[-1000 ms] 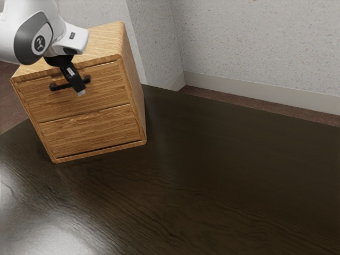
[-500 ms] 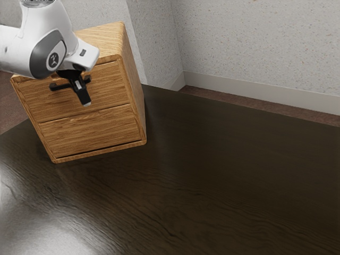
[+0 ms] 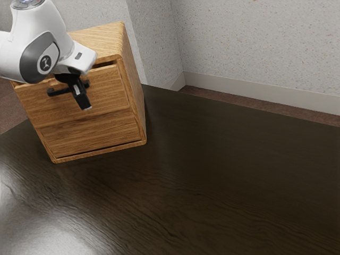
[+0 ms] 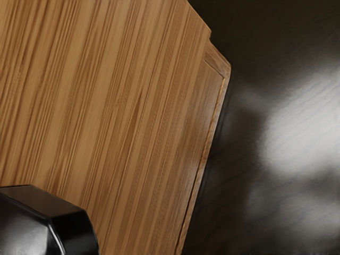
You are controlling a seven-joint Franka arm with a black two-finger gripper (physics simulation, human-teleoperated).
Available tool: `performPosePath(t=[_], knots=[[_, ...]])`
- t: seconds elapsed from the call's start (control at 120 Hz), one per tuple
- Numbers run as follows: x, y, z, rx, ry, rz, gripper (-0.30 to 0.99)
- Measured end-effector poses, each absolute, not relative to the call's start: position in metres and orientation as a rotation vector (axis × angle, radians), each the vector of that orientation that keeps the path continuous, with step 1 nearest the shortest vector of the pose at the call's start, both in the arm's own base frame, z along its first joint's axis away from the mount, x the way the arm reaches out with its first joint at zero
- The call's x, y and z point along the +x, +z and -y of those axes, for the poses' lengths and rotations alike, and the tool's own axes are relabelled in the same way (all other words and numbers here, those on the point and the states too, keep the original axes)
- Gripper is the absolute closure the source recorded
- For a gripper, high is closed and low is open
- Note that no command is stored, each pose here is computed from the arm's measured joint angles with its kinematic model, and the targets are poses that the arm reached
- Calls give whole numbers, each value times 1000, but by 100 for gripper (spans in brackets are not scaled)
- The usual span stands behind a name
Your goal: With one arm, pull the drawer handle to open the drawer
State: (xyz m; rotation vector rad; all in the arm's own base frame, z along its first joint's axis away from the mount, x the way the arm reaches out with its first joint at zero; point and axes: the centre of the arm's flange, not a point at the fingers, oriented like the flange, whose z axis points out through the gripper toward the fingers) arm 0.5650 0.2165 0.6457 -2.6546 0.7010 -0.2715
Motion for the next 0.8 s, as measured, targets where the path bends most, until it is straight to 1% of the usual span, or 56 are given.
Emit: performPosePath(t=[0.067, 0.3, 0.383, 0.5, 0.583, 0.625, 0.683, 0.725, 0.733, 0.8], knots=[[563, 643, -215, -2658, -266, -711, 5], [538, 643, -196, -2678, -278, -764, 0], [531, 646, -191, -2681, -287, -780, 3], [519, 643, -182, -2690, -287, -808, -1], [513, 644, -175, -2694, -282, -823, 0], [507, 646, -170, -2696, -283, -834, 5], [501, 650, -165, -2696, -283, -843, 17], [498, 652, -161, -2698, -274, -849, 23], [498, 652, -161, -2698, -272, -850, 23], [495, 653, -153, -2700, -252, -861, 30]])
